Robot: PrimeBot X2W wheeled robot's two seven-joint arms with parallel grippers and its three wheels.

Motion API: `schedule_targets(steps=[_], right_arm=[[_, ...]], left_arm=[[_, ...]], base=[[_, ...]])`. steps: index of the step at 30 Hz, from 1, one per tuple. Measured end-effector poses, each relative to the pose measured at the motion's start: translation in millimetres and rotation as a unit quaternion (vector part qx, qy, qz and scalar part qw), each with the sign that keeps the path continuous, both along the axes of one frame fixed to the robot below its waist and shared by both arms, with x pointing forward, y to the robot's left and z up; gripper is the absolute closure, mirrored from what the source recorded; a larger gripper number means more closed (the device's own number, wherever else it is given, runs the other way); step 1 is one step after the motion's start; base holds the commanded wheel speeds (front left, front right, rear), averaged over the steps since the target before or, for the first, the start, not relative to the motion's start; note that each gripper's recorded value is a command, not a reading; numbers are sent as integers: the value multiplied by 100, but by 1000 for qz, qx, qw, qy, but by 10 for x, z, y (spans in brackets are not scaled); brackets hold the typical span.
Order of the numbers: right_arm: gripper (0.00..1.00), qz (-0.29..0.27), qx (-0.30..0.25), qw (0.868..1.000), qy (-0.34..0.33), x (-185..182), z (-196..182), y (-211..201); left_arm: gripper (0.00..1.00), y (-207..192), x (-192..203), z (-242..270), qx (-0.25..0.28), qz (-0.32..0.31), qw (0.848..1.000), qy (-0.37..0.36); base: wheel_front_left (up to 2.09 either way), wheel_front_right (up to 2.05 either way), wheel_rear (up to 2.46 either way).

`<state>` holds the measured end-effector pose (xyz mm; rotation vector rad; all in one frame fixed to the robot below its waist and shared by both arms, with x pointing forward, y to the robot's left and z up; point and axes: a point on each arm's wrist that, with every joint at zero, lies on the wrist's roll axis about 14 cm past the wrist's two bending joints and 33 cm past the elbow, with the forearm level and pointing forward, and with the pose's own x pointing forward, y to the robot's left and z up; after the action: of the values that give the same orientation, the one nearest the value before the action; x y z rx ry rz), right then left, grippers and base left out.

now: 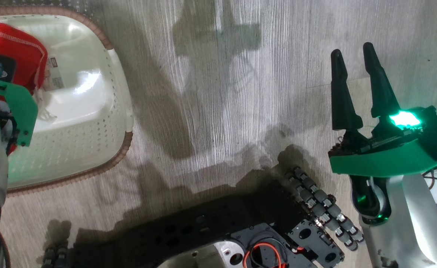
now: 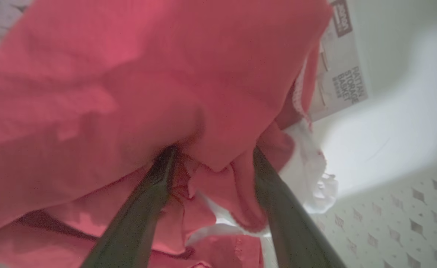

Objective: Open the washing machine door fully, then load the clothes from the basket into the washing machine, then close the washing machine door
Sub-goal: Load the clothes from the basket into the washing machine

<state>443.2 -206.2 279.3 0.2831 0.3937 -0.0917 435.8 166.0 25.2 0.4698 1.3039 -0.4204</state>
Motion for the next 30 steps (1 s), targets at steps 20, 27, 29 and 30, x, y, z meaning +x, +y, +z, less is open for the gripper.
schedule_targets(steps=[20, 27, 29, 30], right_arm=[[0, 19, 2, 1000, -17, 124, 61, 101], [0, 25, -12, 998, -60, 296, 373, 68], [0, 26, -14, 997, -71, 306, 487, 70], [0, 26, -15, 997, -76, 310, 544, 74]], left_arm=[[100, -30, -34, 99, -20, 37, 999, 9], [100, -275, 166, 383, -57, 41, 997, -36], [100, -355, 146, 508, -68, 40, 996, -45], [100, -371, 128, 572, -71, 40, 995, -49]], base=[[0, 0, 0], [0, 0, 0], [0, 0, 0], [0, 0, 0]])
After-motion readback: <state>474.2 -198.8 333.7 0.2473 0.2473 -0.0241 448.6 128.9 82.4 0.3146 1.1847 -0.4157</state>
